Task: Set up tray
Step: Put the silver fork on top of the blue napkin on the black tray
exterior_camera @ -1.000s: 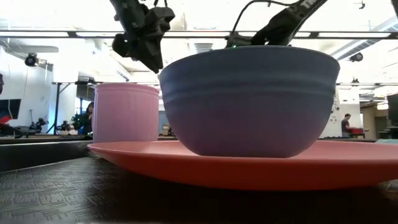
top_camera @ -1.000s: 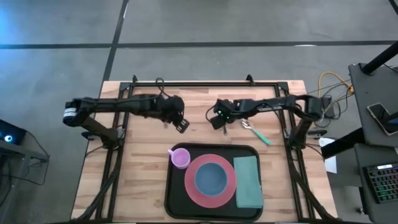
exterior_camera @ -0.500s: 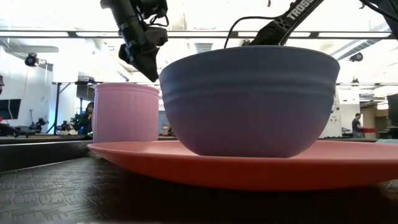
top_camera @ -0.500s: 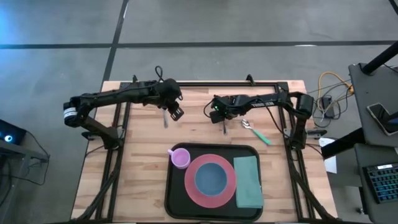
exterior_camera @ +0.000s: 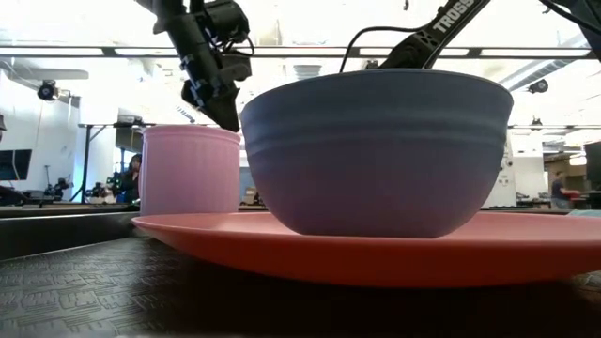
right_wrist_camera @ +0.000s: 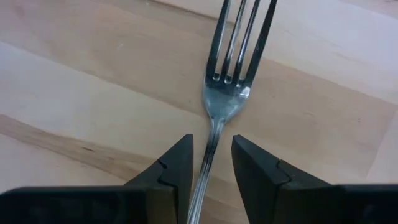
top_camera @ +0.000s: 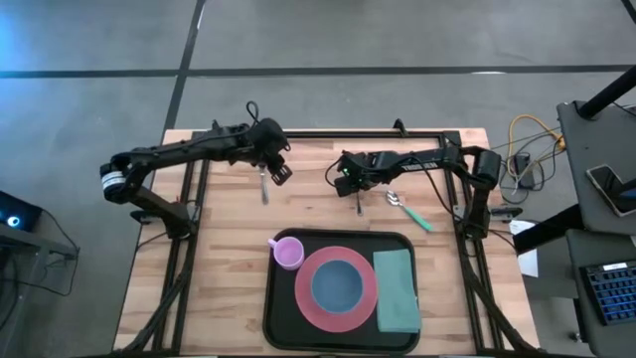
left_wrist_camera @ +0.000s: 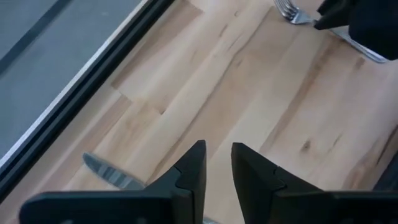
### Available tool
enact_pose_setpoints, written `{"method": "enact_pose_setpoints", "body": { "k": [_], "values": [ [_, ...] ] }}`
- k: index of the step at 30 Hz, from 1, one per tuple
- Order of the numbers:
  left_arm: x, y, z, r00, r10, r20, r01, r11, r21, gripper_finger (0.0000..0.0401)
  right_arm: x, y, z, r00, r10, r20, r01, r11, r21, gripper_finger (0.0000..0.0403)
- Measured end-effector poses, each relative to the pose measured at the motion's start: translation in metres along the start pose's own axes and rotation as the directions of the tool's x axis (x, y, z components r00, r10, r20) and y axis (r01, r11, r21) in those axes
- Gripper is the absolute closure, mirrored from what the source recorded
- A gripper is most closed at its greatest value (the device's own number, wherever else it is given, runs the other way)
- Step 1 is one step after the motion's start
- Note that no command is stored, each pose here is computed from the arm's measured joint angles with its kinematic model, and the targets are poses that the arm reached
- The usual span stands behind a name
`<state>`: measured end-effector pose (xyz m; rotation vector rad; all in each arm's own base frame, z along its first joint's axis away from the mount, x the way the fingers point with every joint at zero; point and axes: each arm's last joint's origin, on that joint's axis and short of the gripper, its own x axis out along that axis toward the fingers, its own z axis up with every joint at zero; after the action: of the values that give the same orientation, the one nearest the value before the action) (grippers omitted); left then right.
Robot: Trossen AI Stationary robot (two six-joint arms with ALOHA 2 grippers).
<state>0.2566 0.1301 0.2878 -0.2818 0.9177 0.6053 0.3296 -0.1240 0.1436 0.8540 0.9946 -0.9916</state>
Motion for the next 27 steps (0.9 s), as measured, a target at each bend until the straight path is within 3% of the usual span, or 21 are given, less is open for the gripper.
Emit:
{"method": "enact_pose_setpoints", "body": {
  "k": [9,20,27],
  "values": [
    [0.02,-0.001,-0.014,1.0,-0.003,0.022,0.003,1.0,-0.005,0.0344,0.006,-0.005,-0.004,1.0,-0.007,-0.007,0.007,1.0,0.003,0.0319],
    [0.024,0.0,-0.013,0.998,-0.007,0.066,0.007,1.0,-0.013,0.0344,0.009,-0.007,-0.005,1.0,0.018,-0.013,-0.017,0.998,0.053,0.0297],
    [0.023,-0.001,-0.011,0.996,-0.009,0.087,0.01,1.0,-0.015,0.0344,0.012,-0.012,-0.008,1.0,-0.002,-0.019,0.003,0.997,0.076,0.0331]
  ]
}}
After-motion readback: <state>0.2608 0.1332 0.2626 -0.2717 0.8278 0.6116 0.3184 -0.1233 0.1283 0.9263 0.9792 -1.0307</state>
